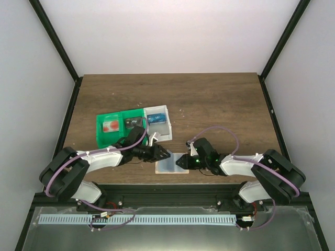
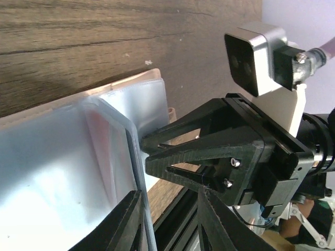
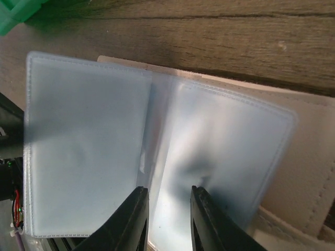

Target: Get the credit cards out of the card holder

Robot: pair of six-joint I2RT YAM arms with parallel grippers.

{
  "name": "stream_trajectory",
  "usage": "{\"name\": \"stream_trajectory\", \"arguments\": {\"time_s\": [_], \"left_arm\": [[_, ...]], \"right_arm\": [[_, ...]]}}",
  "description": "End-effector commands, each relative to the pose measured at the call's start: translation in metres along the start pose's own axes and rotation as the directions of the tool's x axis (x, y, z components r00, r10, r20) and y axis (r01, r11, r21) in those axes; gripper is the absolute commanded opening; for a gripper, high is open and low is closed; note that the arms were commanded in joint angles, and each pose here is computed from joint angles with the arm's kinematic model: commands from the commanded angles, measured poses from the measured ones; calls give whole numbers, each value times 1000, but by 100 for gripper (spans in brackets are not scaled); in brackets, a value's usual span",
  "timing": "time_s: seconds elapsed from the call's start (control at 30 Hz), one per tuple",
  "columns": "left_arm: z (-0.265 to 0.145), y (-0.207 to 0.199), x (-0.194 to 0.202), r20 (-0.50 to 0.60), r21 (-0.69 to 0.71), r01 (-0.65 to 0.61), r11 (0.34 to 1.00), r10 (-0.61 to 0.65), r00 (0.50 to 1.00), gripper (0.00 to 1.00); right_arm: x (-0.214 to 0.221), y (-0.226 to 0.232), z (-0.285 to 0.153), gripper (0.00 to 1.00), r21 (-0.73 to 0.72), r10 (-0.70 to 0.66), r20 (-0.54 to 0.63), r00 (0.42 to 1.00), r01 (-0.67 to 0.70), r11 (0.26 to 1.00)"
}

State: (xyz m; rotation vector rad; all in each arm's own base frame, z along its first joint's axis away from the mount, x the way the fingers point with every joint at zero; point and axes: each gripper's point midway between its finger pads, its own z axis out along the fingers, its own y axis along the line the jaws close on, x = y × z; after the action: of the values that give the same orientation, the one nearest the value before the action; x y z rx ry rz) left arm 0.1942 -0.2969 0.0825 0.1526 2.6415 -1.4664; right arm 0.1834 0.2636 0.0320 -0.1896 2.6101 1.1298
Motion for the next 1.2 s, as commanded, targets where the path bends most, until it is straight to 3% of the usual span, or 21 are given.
{"name": "stream_trajectory", "arguments": {"time_s": [0.0,0.53,1.0,1.17], "left_arm": [[6,-16,4,-28,75,-21,997,24,999,31],[13,-32,-1,-34,109,-64,992,68,997,31],[20,-34,1,-57,157,-60,986,70,996,32],[15,-25,-2,-28,72,-68,995,71,997,37]], "right_arm": [[-1,0,-1,23,-12,4,9,1000,-4,1000],[-5,5,-4,20,-24,-5,28,1000,5,1000],[-18,20,-21,20,-73,-19,122,992,28,997],[-15,15,-21,21,-51,-4,115,993,10,999]]}}
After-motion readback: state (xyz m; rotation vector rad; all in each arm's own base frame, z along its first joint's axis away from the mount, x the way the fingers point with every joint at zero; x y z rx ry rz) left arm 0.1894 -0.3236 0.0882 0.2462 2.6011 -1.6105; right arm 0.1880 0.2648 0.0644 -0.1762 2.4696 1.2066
